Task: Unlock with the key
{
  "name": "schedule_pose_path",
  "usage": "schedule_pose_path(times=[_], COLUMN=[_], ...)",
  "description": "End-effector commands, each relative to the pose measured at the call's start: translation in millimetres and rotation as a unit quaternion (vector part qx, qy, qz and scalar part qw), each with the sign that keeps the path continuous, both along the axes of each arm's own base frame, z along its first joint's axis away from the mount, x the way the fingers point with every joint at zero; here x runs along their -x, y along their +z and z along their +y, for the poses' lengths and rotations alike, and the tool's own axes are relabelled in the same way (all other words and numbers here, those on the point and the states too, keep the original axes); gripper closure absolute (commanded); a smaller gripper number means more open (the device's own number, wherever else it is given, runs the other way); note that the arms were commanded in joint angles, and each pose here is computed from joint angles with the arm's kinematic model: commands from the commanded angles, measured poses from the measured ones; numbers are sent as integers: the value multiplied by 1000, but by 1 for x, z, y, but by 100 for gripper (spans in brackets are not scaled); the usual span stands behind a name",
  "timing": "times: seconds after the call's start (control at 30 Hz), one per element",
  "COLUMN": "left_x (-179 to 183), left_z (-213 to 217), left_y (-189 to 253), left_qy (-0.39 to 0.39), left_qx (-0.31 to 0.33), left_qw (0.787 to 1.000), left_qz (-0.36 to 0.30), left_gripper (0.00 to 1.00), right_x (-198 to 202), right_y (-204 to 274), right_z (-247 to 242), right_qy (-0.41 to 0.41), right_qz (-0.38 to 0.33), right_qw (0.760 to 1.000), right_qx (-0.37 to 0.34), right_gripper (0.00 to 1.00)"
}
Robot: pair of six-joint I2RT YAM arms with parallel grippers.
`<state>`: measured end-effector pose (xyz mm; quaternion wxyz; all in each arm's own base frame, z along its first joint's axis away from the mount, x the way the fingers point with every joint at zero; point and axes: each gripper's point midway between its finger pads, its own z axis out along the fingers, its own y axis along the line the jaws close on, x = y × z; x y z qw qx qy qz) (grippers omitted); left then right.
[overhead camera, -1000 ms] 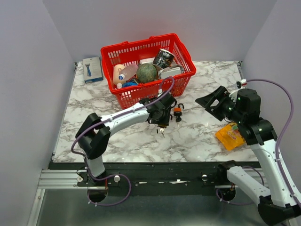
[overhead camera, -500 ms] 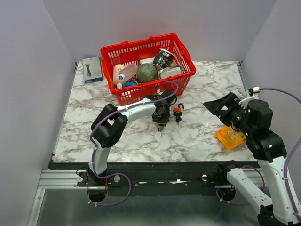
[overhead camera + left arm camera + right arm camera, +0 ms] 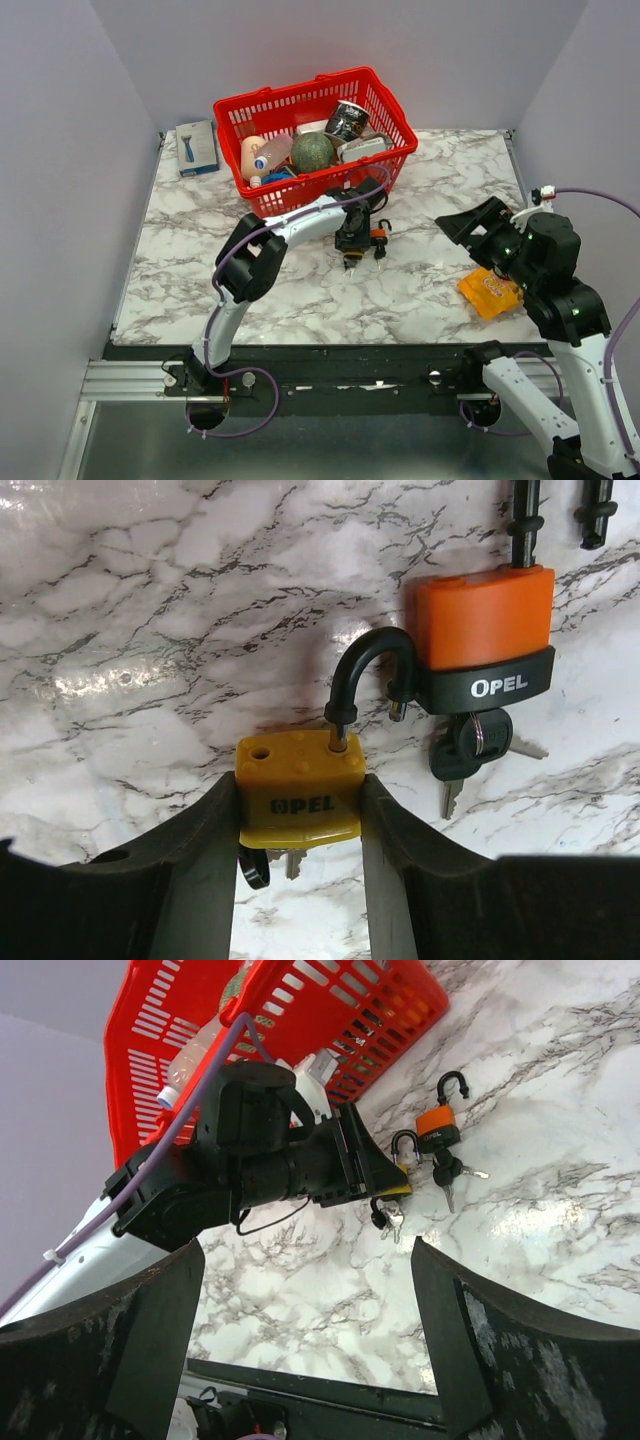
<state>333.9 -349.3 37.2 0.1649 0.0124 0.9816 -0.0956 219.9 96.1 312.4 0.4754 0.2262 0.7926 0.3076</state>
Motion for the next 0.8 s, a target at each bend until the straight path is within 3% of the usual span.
schedule_pose_path(times=[0.0,0.3,0.63,0.77], left_x=[-82,-110,-141,-136], left_z=[33,62,57,53], left_y=[-5,0,31,40], left_qy=[106,140,135,123], left_qx=[11,6,28,38], left_qw=[993,988,982,981], left_qz=[-58,-73,-132,-147], left_gripper=[100,100,100,100], right_x=[-1,-6,-9,-8], right_y=[-13,-15,-16,-17], right_z=[-7,-6,-4,-4], right_qy=[-13,-14,-8,-11], right_qz=[19,26,29,30], right_qw=[1000,999,999,999], right_qx=[18,23,22,20], right_gripper=[8,8,8,8])
